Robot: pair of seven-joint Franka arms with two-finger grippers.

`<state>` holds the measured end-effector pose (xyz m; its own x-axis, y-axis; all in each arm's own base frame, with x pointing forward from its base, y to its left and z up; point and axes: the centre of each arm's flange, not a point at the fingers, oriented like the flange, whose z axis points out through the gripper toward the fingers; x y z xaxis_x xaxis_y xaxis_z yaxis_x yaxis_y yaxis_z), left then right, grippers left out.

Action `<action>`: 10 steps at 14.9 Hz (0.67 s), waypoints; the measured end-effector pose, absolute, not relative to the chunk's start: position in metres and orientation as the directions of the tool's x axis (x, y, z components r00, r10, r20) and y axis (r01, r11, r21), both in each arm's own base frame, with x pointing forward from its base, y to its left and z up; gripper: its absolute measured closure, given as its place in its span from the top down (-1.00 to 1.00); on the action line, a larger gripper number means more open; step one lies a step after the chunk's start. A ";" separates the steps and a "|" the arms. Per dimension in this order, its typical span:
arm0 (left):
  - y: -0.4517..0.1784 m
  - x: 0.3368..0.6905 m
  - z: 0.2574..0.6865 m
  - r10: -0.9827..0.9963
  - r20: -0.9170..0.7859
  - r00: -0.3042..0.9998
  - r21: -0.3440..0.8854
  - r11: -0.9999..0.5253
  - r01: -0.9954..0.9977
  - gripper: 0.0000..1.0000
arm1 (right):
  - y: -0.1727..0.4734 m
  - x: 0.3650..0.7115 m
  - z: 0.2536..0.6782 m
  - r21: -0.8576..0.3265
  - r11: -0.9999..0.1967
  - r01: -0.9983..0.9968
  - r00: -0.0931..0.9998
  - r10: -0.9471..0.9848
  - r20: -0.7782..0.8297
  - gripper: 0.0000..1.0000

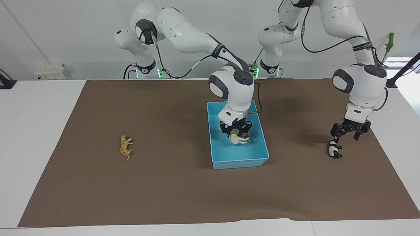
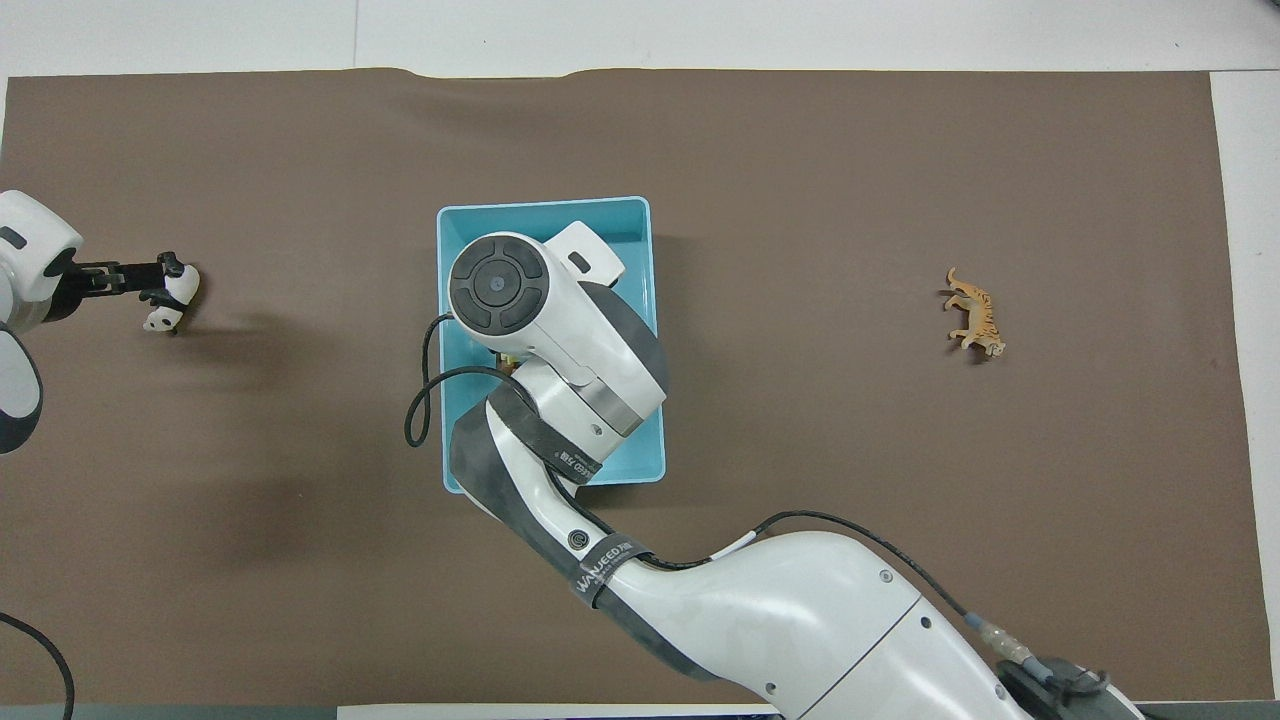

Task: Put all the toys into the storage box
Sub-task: 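Release the cream llama into the blue box with the right gripper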

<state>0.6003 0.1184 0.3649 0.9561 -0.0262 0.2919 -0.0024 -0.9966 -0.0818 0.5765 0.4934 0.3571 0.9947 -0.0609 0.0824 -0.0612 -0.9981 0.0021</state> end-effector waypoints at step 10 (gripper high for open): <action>0.130 0.584 0.305 0.000 0.226 0.974 -0.066 -0.998 0.015 0.95 | 0.260 0.660 0.544 0.015 -0.991 -0.133 0.983 -0.130 0.130 1.00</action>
<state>0.5841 0.1302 0.3048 0.9742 -0.0003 0.2256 0.0149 -0.9977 -0.0656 0.6599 0.2598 0.5443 0.9829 -0.1297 0.1304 -0.1328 -0.9910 0.0153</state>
